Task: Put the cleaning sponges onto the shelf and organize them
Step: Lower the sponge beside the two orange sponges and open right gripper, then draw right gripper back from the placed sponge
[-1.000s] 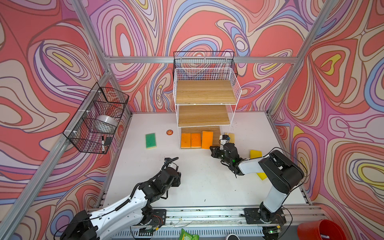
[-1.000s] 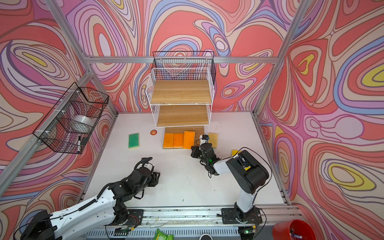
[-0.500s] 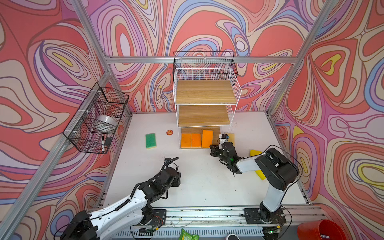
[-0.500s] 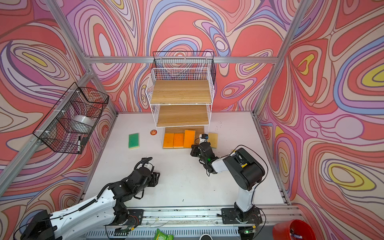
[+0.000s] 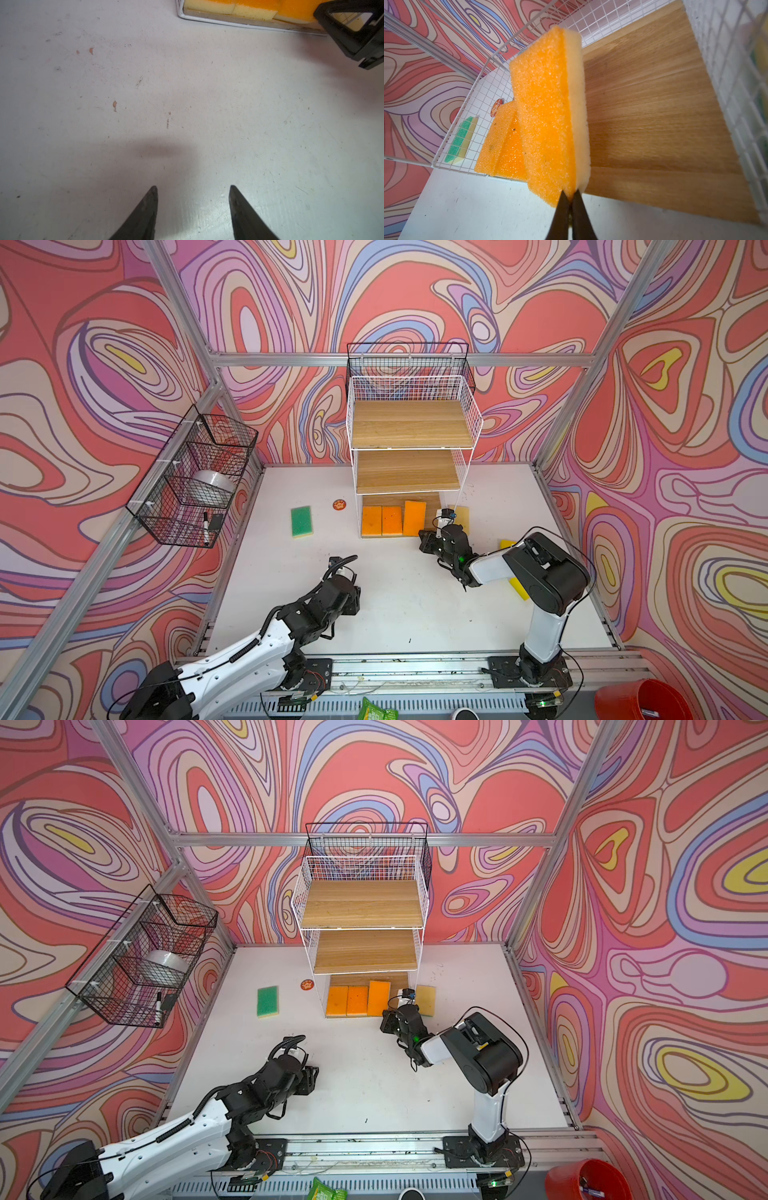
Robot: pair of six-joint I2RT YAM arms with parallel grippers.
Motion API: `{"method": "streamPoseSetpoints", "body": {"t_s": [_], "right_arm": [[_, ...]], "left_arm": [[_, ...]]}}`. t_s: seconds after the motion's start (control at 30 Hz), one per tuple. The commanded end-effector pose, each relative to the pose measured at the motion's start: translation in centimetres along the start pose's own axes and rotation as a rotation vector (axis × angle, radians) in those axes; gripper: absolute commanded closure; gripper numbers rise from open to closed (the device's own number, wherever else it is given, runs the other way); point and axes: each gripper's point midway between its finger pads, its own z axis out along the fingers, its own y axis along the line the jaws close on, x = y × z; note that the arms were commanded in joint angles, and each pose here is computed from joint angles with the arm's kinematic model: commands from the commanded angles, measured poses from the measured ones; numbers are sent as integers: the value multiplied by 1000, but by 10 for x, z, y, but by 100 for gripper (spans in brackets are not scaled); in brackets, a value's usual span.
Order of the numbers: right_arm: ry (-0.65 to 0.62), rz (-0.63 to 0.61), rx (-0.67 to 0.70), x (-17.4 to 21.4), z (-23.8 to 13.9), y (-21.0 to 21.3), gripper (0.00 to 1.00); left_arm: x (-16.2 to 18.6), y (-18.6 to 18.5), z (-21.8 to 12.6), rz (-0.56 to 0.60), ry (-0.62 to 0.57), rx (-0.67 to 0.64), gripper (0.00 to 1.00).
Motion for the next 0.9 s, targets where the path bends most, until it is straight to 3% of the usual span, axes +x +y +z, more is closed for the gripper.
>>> {"method": "streamPoseSetpoints", "body": {"t_s": [0.0,0.17,0.37,0.87], "right_arm": [[-22,-7,4,-5,5,-1,86],[-15,-8,11,-4,7,-2,64],[-20,-11,13,-7,5,-1,52],[-25,-17,-19,-10,13,6,44]], "left_arm": [[-5,3,-3,6,-8,-22,44],[-6,2,-3,6,-8,-22,44],[-5,3,-2,8,-2,-24,44],[0,8,-5,10,15,-43,44]]}}
